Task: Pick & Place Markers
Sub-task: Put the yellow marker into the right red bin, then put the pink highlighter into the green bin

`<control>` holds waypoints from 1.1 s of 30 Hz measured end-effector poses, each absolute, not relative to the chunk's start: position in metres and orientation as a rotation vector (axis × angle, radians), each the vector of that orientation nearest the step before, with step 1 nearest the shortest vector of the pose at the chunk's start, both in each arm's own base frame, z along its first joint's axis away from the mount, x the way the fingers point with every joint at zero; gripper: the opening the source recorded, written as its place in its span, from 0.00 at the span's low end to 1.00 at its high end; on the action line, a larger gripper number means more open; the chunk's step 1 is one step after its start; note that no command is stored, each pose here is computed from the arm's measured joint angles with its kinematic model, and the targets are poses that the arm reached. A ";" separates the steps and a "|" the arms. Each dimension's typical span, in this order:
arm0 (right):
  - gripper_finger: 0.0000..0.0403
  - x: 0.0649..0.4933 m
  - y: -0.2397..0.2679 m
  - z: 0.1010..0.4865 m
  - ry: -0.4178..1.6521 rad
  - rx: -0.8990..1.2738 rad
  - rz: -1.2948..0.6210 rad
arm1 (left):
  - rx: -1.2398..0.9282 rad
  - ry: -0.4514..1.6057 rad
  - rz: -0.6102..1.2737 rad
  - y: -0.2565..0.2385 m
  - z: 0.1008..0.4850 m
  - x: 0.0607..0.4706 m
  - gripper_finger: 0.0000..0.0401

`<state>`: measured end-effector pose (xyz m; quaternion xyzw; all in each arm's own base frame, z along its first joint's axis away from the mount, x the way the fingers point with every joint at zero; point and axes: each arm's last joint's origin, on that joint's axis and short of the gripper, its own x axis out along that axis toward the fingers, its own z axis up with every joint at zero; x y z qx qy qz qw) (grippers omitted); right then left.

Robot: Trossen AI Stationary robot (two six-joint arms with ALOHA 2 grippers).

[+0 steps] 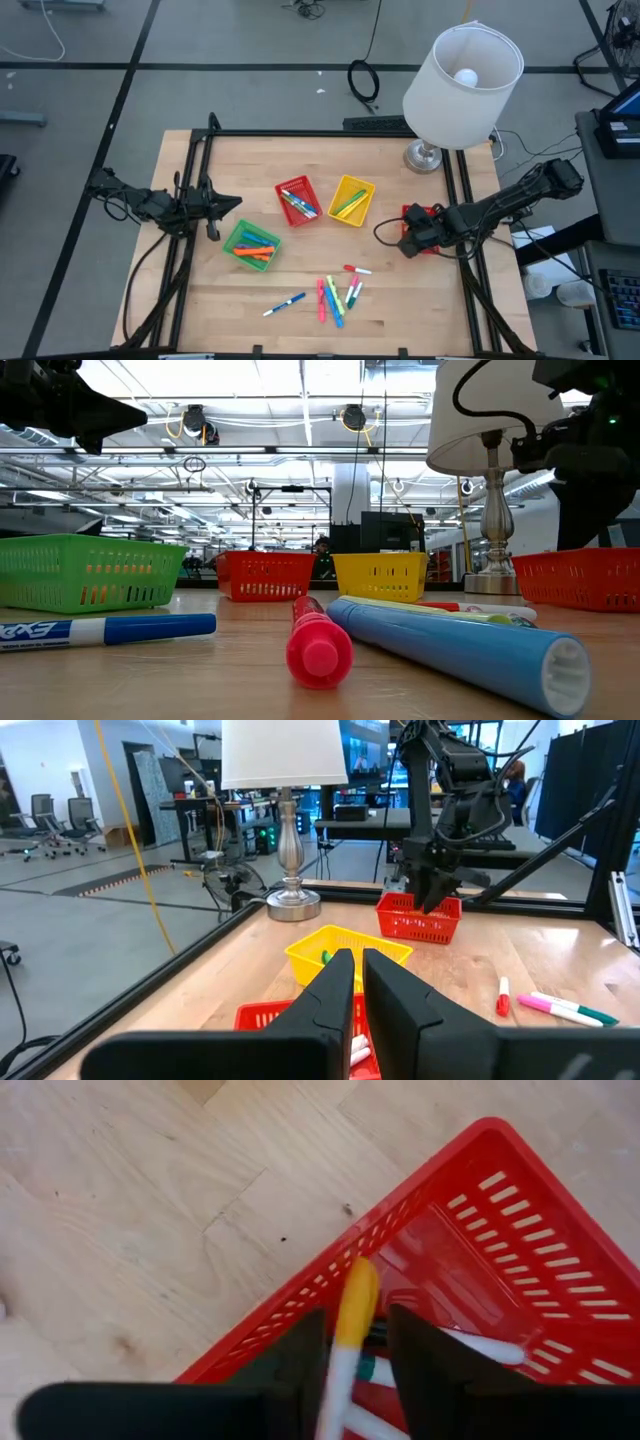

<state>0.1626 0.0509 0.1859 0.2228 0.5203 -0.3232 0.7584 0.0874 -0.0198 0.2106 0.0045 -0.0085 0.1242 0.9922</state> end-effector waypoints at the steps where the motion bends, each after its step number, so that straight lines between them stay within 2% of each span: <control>1: 0.25 0.163 0.051 0.186 1.133 0.485 -0.704 | 0.009 -0.017 0.249 -0.020 0.211 0.087 0.09; 5: 0.32 0.163 0.051 0.186 1.131 0.486 -0.703 | 0.009 -0.017 0.249 -0.020 0.211 0.087 0.09; 10: 0.31 0.165 0.052 0.201 1.093 0.476 -0.639 | 0.009 -0.017 0.249 -0.020 0.211 0.087 0.09; 16: 0.23 0.179 0.056 0.264 0.898 0.418 -0.481 | 0.009 -0.017 0.250 -0.020 0.211 0.087 0.09; 20: 0.15 0.197 0.070 0.308 0.644 0.314 -0.309 | 0.009 -0.017 0.256 -0.020 0.211 0.087 0.09; 23: 0.07 0.213 0.085 0.325 0.473 0.243 -0.151 | 0.009 -0.017 0.256 -0.020 0.211 0.087 0.09; 26: 0.01 0.230 0.102 0.323 0.405 0.165 -0.071 | 0.009 -0.017 0.256 -0.020 0.211 0.087 0.09; 33: 0.00 0.272 0.134 0.277 0.477 0.029 -0.010 | 0.009 -0.017 0.256 -0.020 0.211 0.087 0.09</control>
